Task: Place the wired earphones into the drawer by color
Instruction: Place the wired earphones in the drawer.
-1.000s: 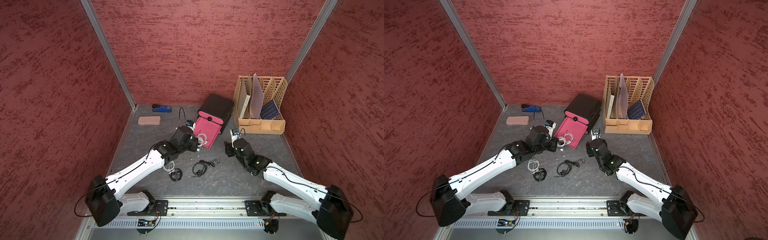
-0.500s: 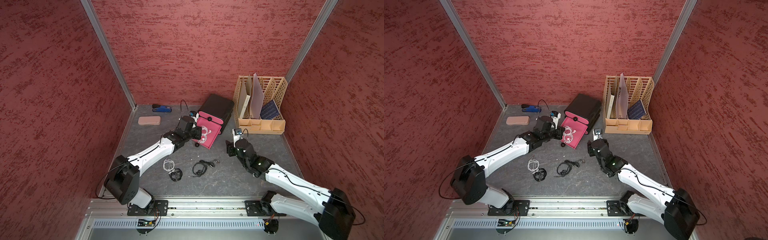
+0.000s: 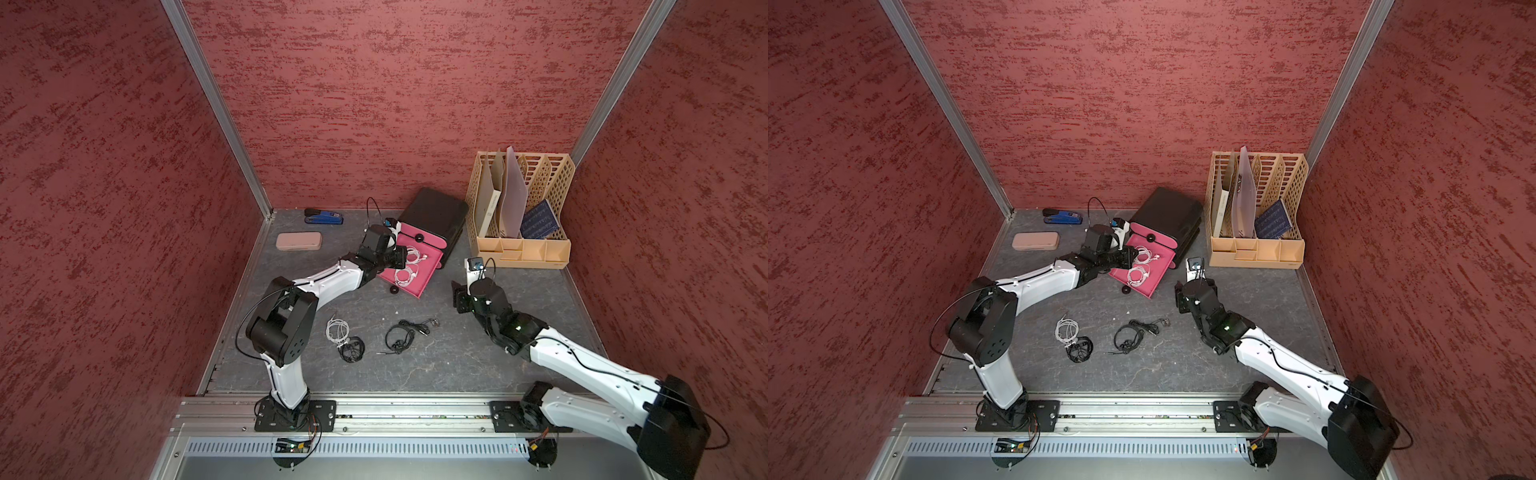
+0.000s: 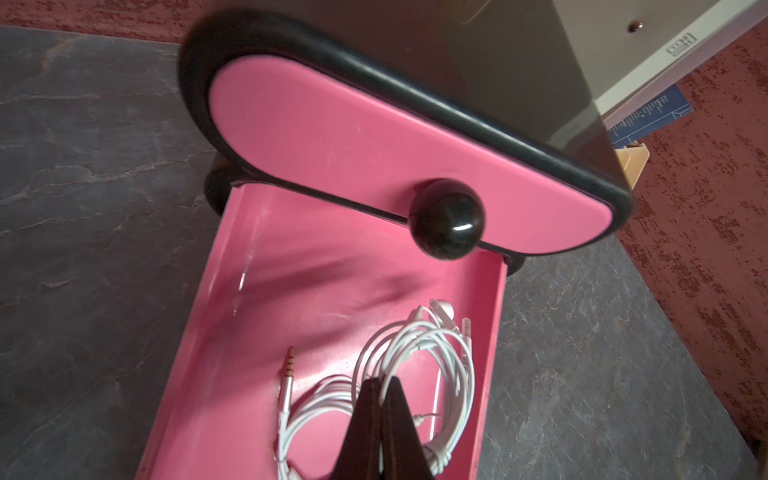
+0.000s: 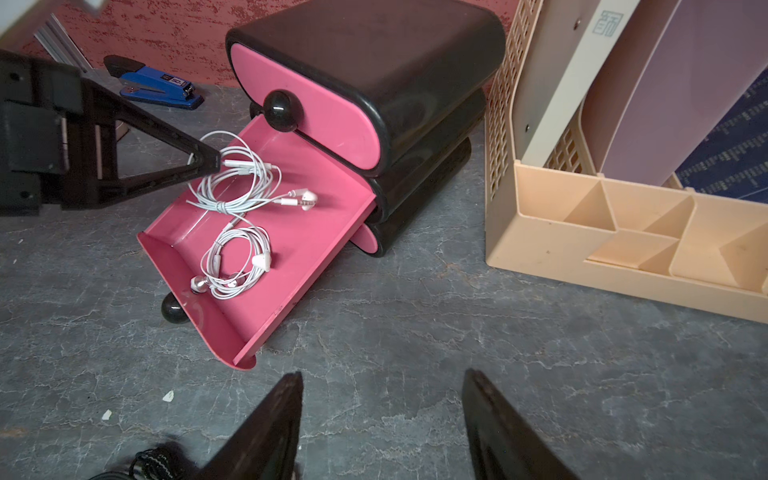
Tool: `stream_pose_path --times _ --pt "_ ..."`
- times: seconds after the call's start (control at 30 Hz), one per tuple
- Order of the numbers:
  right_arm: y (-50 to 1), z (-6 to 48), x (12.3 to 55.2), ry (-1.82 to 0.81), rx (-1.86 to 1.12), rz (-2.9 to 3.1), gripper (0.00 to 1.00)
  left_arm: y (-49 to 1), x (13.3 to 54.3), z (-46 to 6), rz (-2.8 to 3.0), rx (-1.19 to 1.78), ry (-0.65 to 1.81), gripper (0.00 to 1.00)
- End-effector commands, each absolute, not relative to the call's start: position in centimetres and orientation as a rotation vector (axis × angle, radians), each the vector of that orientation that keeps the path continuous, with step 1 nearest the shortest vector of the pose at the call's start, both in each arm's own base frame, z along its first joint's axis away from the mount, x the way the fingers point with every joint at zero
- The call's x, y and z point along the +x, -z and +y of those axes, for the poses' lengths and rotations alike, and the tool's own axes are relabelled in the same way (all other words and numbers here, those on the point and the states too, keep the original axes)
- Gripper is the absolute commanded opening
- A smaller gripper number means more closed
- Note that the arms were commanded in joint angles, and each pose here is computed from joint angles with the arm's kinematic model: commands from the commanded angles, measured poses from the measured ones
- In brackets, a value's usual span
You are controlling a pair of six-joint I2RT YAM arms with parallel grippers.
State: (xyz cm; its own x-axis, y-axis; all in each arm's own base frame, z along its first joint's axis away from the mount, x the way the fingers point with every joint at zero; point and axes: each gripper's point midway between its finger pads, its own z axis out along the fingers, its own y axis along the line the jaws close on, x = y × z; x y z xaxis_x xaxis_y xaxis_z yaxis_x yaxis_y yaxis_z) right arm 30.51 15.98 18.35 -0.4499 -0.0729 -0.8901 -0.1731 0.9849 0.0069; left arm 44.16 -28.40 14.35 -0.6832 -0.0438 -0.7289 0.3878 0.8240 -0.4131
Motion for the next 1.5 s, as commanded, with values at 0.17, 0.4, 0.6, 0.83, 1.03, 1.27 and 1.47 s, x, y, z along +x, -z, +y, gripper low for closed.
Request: stream_pose_path --times 0.17,0.4,0.6,0.83,1.03,1.27,1.47 --pt "-18.6 15.9 31.1 -0.099 -0.154 2.021 0.65 -14.1 46.9 -28.0 2.191 0.223 0.736 0.0" --pt "-18.4 16.0 31.2 -0.09 -0.163 2.027 0.65 -14.5 47.1 -27.9 2.192 0.216 0.738 0.35" --pt "-18.1 16.5 31.3 -0.108 -0.183 2.037 0.65 -15.9 46.3 -26.3 2.192 0.161 0.706 0.66" --pt "-17.6 18.3 31.1 -0.195 -0.249 2.061 0.66 -17.9 43.4 -22.8 2.184 0.072 0.631 1.0" --pt "-16.6 20.5 30.8 -0.291 -0.328 2.107 0.66 -17.7 39.1 -19.4 2.235 0.017 0.543 1.0" --pt "-16.1 21.7 30.6 -0.356 -0.357 2.131 0.66 -16.2 33.4 -14.4 2.318 -0.09 0.39 1.0" --pt "-15.7 22.0 30.6 -0.373 -0.359 2.147 0.66 -14.4 28.8 -11.4 2.382 -0.208 0.344 1.0"
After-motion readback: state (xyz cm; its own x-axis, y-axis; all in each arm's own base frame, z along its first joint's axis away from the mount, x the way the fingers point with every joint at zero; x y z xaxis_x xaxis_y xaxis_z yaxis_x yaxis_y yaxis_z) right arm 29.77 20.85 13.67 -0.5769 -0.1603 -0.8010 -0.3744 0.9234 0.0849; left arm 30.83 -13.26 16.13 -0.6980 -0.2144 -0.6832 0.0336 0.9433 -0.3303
